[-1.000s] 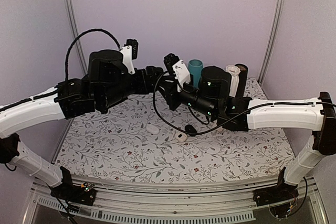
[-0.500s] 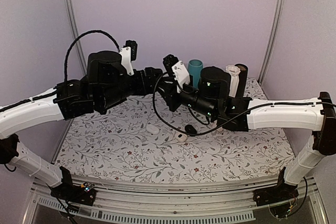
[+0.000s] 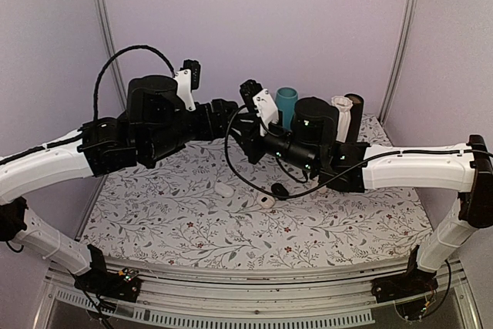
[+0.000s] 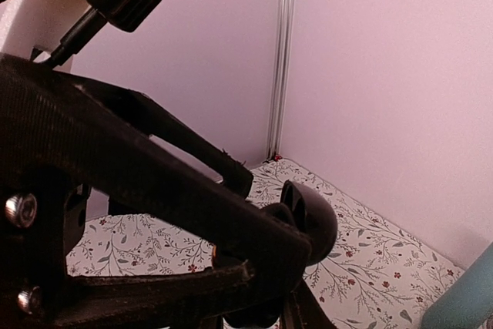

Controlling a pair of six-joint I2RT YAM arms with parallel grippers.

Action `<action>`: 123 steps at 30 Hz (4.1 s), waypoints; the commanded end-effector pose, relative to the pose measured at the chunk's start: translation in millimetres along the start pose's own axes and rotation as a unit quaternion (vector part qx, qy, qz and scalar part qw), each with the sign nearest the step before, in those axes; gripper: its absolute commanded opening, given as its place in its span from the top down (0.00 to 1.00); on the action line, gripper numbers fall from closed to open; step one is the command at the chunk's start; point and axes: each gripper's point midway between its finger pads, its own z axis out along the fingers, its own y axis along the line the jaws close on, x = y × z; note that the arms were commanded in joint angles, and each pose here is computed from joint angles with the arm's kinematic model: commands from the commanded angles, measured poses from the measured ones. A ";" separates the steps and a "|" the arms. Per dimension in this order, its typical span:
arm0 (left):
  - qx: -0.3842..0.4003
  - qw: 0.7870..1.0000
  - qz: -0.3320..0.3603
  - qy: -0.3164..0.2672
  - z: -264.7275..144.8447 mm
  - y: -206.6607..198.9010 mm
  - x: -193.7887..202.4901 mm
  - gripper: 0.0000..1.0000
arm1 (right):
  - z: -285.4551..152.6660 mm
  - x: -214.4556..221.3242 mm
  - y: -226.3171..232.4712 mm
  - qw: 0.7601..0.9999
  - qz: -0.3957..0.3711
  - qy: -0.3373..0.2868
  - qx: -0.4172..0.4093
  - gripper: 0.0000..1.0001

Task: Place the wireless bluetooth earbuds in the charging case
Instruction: Adjust the right earbud in the right side groove of the charging case.

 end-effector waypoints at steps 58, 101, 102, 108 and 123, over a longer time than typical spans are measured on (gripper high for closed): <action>-0.023 1.000 0.005 -0.020 4.6 2.9 -24.4 0.04 | 4.9 -22.9 -23.4 0.994 -0.043 -0.028 0.099 0.97; -0.062 0.998 0.017 0.000 18.1 30.8 -23.2 0.15 | 0.8 -32.4 -7.9 0.994 -0.060 -0.039 0.079 0.97; -0.059 0.998 0.016 0.001 17.7 29.6 -23.5 0.15 | 0.8 -32.2 -7.7 0.994 -0.059 -0.039 0.079 0.97; -0.032 0.999 -0.004 0.001 12.5 20.6 -28.2 0.18 | 0.2 -31.7 -7.1 0.995 -0.053 -0.040 0.076 0.97; 0.002 0.999 -0.030 -0.028 -12.2 15.5 -49.9 0.16 | -1.4 -28.5 -4.8 0.998 -0.028 -0.041 0.050 0.97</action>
